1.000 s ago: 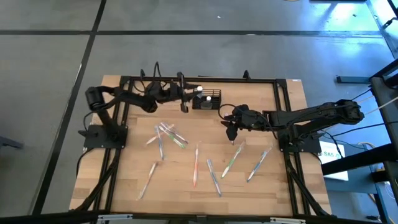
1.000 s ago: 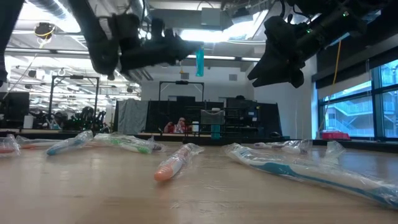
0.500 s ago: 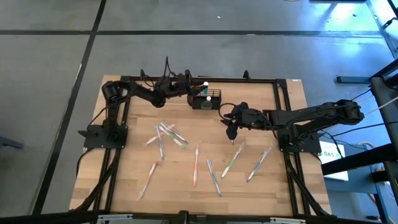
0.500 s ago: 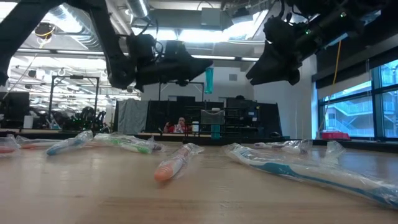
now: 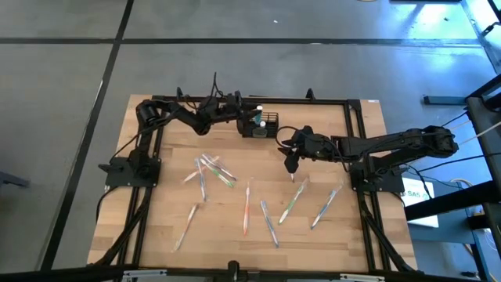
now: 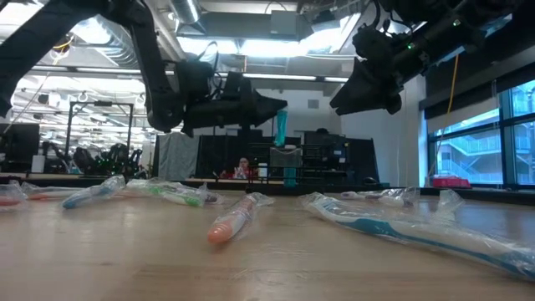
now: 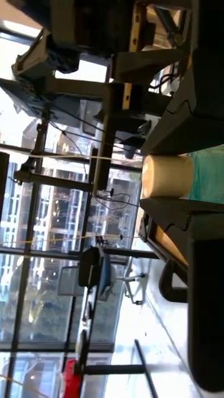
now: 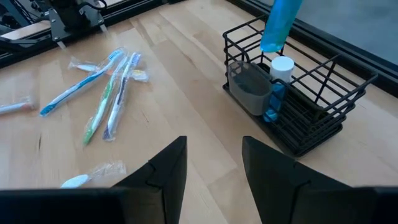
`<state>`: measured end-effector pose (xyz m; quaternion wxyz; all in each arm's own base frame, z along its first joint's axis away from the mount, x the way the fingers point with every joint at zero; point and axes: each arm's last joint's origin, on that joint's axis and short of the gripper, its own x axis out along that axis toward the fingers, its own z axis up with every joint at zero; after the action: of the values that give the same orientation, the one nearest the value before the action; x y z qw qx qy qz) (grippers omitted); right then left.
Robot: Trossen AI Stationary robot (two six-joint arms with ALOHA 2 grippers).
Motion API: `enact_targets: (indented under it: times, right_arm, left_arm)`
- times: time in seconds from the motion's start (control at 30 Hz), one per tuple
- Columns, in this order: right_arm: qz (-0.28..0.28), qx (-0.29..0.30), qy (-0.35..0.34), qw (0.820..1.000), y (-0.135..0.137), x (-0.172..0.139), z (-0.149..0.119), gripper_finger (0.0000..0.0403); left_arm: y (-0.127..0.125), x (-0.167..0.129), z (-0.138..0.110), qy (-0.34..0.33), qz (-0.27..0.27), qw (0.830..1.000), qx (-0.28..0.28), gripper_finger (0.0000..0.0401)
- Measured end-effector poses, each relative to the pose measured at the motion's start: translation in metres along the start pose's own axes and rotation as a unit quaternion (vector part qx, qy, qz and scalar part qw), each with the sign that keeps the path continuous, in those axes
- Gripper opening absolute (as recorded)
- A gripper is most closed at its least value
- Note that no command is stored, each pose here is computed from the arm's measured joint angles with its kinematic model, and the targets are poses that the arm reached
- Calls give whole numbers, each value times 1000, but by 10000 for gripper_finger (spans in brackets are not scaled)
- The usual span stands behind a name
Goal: Pick & Place toothbrushing station
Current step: Put the mouthwash into the middle section of the wire organizer
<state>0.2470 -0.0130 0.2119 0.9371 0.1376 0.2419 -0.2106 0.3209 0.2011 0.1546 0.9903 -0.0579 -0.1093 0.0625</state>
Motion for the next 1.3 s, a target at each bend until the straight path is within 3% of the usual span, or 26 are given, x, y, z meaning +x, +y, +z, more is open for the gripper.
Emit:
enact_targets:
  times: [0.87, 1.1, 1.3]
  right_arm:
    - [14, 15, 6, 1000, 1, 0, 0, 158]
    - [12, 15, 5, 1000, 1, 0, 0, 158]
    - [16, -3, -29, 999, 3, 0, 6, 158]
  left_arm:
    - [-7, 3, -17, 69, 5, 997, 25, 93]
    - [-7, 4, -17, 64, 29, 997, 34, 93]
    - [-7, 4, -17, 65, 26, 997, 34, 93]
